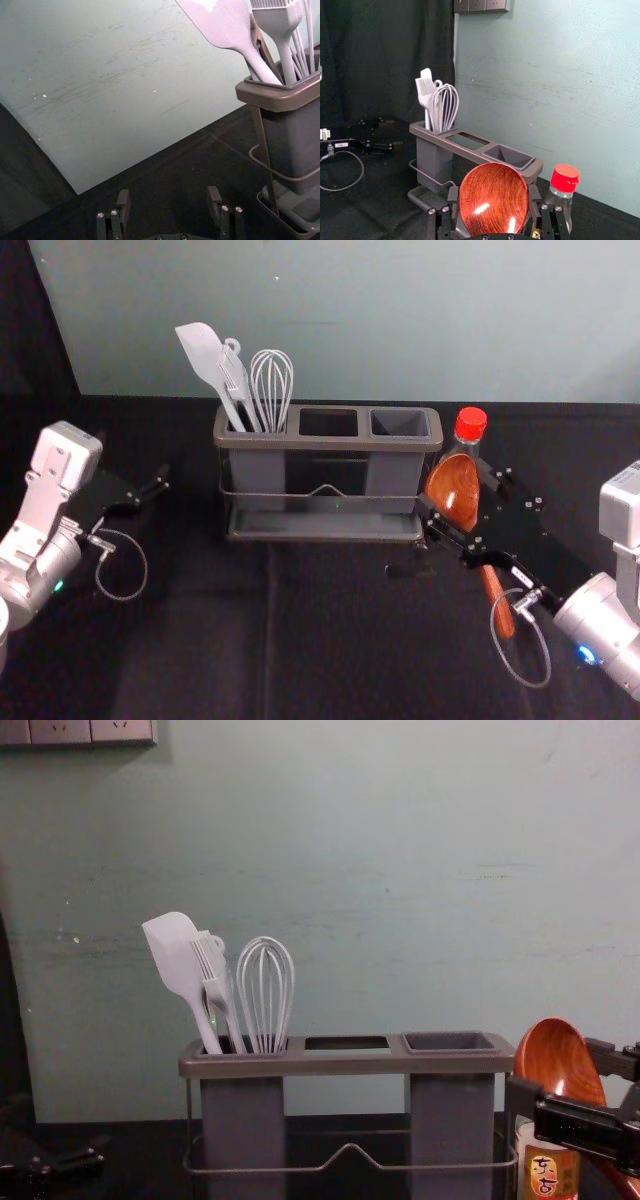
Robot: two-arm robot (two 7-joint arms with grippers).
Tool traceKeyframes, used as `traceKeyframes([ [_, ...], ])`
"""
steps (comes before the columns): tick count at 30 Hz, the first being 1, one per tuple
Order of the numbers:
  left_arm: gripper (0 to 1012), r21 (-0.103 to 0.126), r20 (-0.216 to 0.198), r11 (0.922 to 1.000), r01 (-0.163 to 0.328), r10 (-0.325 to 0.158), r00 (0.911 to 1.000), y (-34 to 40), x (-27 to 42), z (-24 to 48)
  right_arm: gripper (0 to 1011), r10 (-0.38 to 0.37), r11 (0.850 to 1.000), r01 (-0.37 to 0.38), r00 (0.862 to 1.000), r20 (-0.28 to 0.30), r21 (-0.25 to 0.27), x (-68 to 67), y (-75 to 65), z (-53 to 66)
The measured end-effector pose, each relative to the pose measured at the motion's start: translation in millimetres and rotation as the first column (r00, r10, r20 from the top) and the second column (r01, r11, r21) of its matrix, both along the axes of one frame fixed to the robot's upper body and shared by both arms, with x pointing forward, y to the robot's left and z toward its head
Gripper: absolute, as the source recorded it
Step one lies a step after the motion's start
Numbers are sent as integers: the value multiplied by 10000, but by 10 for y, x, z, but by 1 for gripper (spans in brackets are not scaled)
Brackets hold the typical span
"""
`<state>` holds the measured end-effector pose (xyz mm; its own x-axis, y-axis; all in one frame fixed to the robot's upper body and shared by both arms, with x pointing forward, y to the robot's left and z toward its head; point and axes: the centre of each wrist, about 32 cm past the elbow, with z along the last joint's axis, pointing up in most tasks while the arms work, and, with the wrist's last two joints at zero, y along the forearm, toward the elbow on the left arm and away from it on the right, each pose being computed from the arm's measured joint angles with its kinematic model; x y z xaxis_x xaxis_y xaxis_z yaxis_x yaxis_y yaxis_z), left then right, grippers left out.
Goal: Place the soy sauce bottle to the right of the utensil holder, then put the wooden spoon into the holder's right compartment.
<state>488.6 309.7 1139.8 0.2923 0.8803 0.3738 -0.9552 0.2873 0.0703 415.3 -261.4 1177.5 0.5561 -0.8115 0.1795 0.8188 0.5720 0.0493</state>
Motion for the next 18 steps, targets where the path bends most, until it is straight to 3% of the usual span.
traceKeyframes([
  [7, 1005, 0, 0, 10000, 0, 0, 10000, 0, 0, 0, 836, -27, 9999, 24, 9996, 284, 125, 30, 4, 30],
  [18, 1005, -1, 0, 10000, -1, 1, 10000, 0, 0, 0, 837, 549, 9983, -572, 9837, 1711, 84, 400, 146, 410],
])
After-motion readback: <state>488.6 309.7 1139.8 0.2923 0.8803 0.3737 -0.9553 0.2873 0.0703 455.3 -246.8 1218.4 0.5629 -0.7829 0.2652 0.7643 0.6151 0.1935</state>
